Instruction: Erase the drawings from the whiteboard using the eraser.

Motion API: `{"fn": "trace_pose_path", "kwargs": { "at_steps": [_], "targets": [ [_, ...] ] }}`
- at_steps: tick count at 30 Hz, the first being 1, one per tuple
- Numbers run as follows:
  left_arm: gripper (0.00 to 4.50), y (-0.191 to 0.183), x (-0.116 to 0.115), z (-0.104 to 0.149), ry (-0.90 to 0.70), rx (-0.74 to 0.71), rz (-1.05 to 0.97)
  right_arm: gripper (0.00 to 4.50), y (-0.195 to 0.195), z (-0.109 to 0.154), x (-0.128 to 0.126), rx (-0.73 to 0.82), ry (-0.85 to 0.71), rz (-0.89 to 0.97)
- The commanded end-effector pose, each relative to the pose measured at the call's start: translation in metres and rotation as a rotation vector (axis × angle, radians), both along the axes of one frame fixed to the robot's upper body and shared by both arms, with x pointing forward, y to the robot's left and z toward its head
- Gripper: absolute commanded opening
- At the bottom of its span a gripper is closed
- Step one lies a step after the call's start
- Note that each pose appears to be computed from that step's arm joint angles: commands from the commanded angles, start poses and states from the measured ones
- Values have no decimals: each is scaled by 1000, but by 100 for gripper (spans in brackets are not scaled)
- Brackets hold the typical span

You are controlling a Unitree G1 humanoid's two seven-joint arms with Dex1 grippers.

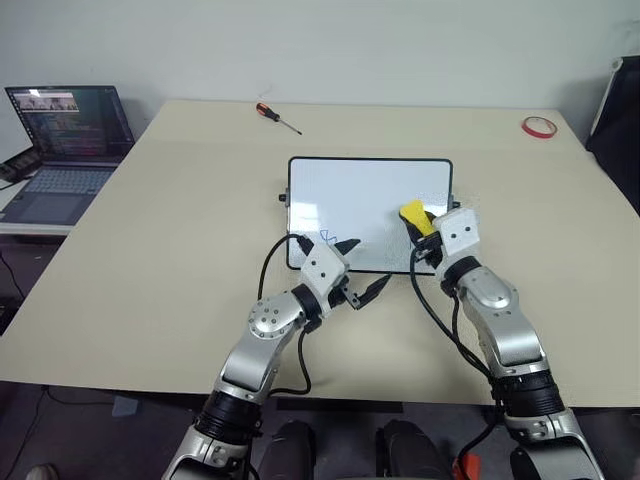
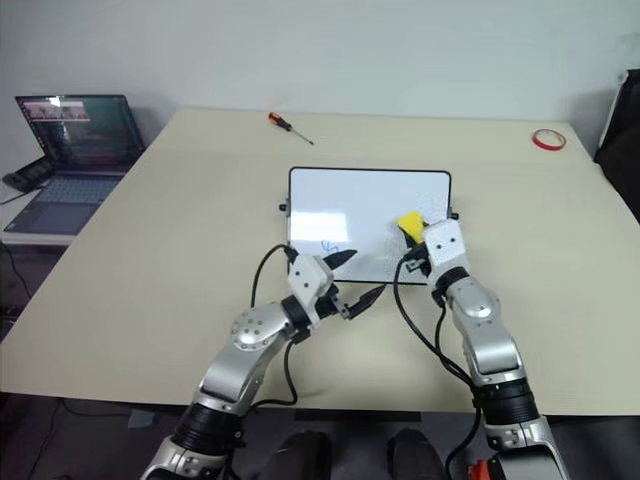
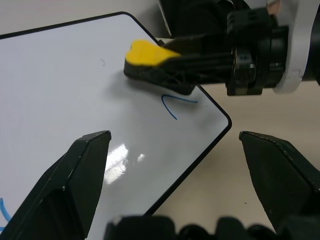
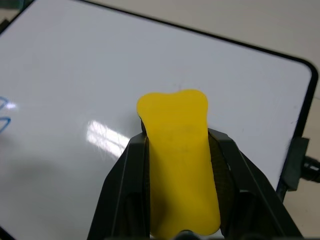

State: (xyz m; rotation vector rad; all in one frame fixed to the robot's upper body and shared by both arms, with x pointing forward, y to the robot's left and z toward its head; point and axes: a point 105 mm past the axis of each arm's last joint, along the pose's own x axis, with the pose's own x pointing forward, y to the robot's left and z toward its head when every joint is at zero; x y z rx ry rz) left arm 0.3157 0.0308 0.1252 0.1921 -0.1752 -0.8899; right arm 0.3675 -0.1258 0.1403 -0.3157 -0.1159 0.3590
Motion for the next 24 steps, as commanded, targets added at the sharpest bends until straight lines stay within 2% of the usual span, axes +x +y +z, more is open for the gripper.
{"fn": "trace_pose_path", "kwargs": {
  "at_steps": [1, 10, 18, 21, 24],
  "targets": [
    [450, -1, 0, 13, -41, -13, -1, 122, -3, -4, -2, -65, 23, -1],
    [450, 3, -8, 4, -12, -1, -12, 122, -23, -37, -21, -143, 171, -76],
    [450, 1, -13, 2, 0, 1, -26, 122, -39, -49, -49, -190, 239, -101],
    [450, -1, -13, 3, -2, 0, -35, 122, -41, -44, -49, -176, 220, -108],
    [450, -2, -13, 3, -4, -1, -40, 122, -36, -23, -41, -143, 130, -104]
  ]
}}
